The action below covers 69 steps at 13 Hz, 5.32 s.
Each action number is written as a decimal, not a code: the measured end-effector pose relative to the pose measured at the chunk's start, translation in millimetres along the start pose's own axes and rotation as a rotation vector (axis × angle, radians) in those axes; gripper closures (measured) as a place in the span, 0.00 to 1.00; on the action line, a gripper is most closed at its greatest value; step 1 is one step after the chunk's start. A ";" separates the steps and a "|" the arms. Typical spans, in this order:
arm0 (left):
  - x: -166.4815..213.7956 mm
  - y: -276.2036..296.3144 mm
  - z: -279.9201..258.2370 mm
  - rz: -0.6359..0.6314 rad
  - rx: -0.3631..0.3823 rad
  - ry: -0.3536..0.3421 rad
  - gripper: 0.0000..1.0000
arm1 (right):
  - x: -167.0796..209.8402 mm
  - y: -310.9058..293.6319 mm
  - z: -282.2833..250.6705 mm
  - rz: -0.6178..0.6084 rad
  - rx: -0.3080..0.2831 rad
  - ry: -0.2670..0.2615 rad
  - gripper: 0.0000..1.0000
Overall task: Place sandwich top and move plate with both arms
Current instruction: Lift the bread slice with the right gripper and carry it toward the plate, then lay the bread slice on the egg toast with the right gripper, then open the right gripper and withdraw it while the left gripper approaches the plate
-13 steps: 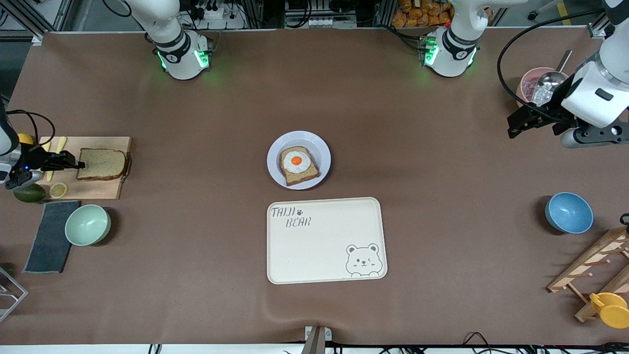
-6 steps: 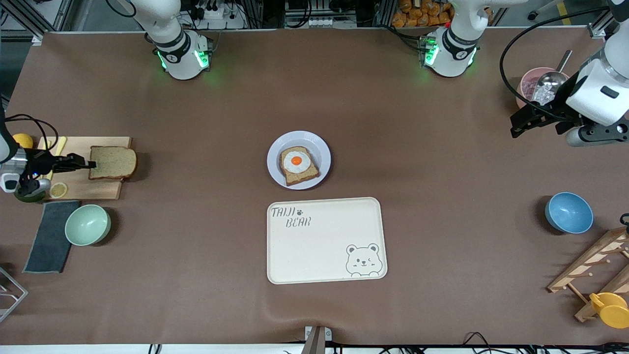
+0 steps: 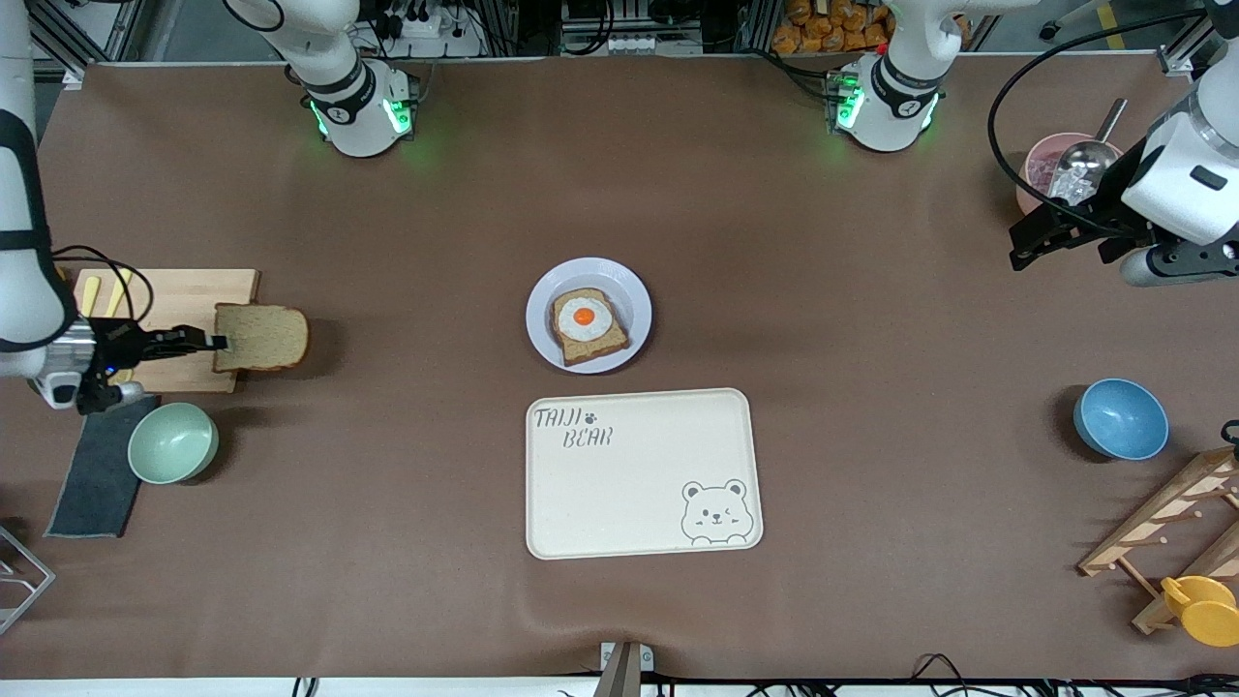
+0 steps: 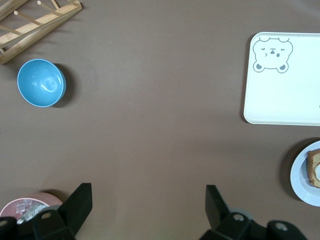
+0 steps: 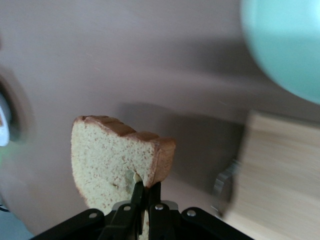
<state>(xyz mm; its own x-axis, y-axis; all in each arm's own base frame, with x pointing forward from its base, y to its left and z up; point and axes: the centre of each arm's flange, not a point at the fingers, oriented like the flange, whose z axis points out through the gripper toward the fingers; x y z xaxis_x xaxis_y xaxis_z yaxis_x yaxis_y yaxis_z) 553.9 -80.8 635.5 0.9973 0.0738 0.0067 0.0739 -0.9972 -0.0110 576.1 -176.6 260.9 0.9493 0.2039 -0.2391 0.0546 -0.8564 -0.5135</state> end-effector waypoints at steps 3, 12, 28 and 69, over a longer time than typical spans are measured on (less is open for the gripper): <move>-0.2 -3.7 -2.5 -0.006 -0.001 0.005 0.00 | 31.1 -59.3 25.1 -0.010 0.033 -0.019 0.93; 1.3 -4.3 -2.1 -0.008 -0.002 0.008 0.00 | 73.0 -212.0 84.5 0.005 0.103 -0.079 0.93; 2.7 2.1 2.0 0.039 -0.002 0.005 0.00 | 58.5 -348.6 214.6 -0.003 0.094 0.074 0.93; 28.1 43.9 63.5 0.059 -0.161 -0.077 0.00 | 45.7 -370.6 238.5 0.068 0.119 0.182 0.59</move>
<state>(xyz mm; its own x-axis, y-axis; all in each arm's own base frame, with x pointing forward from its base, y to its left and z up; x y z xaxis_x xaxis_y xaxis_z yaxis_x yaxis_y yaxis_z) 585.5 -121.8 571.8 0.9978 0.0097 -0.0658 0.0195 -0.9883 0.1510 525.4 263.2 243.7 0.9904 0.0494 -0.1292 -0.0379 -0.8010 -0.5974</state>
